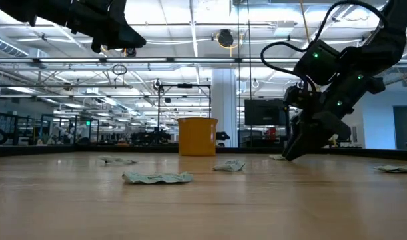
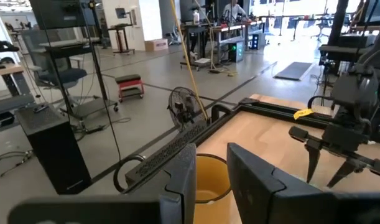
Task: Pick and place Stevia / Truvia into bins
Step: Put the stevia packet into the transparent bin
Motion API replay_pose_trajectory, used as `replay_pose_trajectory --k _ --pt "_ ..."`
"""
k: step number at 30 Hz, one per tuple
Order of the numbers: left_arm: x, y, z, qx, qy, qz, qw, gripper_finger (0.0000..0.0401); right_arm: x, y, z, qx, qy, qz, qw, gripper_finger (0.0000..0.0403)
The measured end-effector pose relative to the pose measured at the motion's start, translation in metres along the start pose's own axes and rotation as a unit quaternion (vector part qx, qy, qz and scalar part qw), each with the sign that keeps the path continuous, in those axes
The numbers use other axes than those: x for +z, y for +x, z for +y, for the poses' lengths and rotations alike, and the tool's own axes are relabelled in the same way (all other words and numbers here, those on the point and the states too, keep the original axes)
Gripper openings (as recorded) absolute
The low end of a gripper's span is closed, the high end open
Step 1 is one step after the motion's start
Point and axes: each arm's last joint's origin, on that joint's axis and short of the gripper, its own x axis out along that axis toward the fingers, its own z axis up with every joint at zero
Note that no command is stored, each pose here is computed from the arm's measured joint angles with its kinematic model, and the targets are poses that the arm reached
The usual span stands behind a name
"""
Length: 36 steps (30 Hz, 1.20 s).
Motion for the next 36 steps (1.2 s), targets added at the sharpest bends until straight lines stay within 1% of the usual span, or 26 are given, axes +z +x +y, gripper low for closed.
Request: replay_pose_trajectory --k 2,5,8,12,13,15,19,21,23,25,28,30,32,33,35,36 --pt "0.000 0.000 0.000 -0.002 0.001 0.001 1.000 0.0093 -0.001 0.001 -0.001 -0.001 0.004 0.002 1.000 0.0136" --pt "0.000 0.000 0.000 -0.005 -0.001 0.001 1.000 0.0093 -0.003 0.003 -0.001 -0.002 0.004 0.010 1.000 0.0116" --pt "0.000 0.000 0.000 -0.005 -0.009 0.001 1.000 0.0093 -0.004 0.005 -0.001 -0.003 0.019 0.016 1.000 0.0078" --pt "0.000 0.000 0.000 -0.007 -0.010 0.001 1.000 0.0093 -0.005 0.006 -0.001 -0.010 0.054 0.020 0.998 0.0016" --pt "0.000 0.000 0.000 -0.007 -0.010 0.001 1.000 0.0093 -0.005 0.006 -0.001 -0.011 0.058 0.020 0.998 0.0008" --pt "0.000 0.000 0.000 -0.007 -0.010 0.002 1.000 0.0093 -0.003 0.005 0.001 -0.008 0.055 0.014 0.998 0.0008" --pt "-0.001 0.000 0.000 -0.007 -0.018 0.005 1.000 0.0093 0.002 -0.006 0.011 0.007 0.035 -0.005 0.999 0.0002" --pt "-0.001 0.000 -0.001 -0.009 -0.023 0.006 1.000 0.0093 0.008 -0.018 0.020 0.026 0.032 -0.019 0.999 0.0002" --pt "-0.002 0.000 -0.001 -0.010 -0.028 0.008 1.000 0.0093 0.020 -0.035 0.030 0.049 0.043 -0.027 0.998 0.0001" --pt "-0.002 0.000 -0.001 -0.010 -0.032 0.008 0.999 0.0093 0.030 -0.055 0.046 0.078 0.050 -0.014 0.996 0.0001" --pt "-0.002 0.000 -0.001 -0.010 -0.031 0.012 0.999 0.0093 0.045 -0.087 0.075 0.139 0.023 0.004 0.990 0.0001" --pt "-0.003 0.000 -0.001 -0.010 -0.029 0.016 0.999 0.0093 0.052 -0.111 0.094 0.198 -0.006 0.033 0.980 0.0000" --pt "-0.005 0.000 -0.001 -0.009 -0.031 0.022 0.999 0.0093 0.049 -0.131 0.109 0.257 -0.039 0.076 0.963 0.0000" --pt "-0.006 0.000 -0.001 -0.009 -0.031 0.028 0.999 0.0093 0.045 -0.139 0.115 0.273 -0.041 0.093 0.957 0.0000" --pt "-0.009 -0.001 -0.001 -0.008 -0.029 0.041 0.999 0.0093 0.042 -0.152 0.127 0.305 -0.007 0.103 0.947 0.0000" --pt "-0.010 -0.001 -0.001 -0.008 -0.025 0.048 0.999 0.0093 0.040 -0.159 0.131 0.328 0.019 0.116 0.937 0.0000"
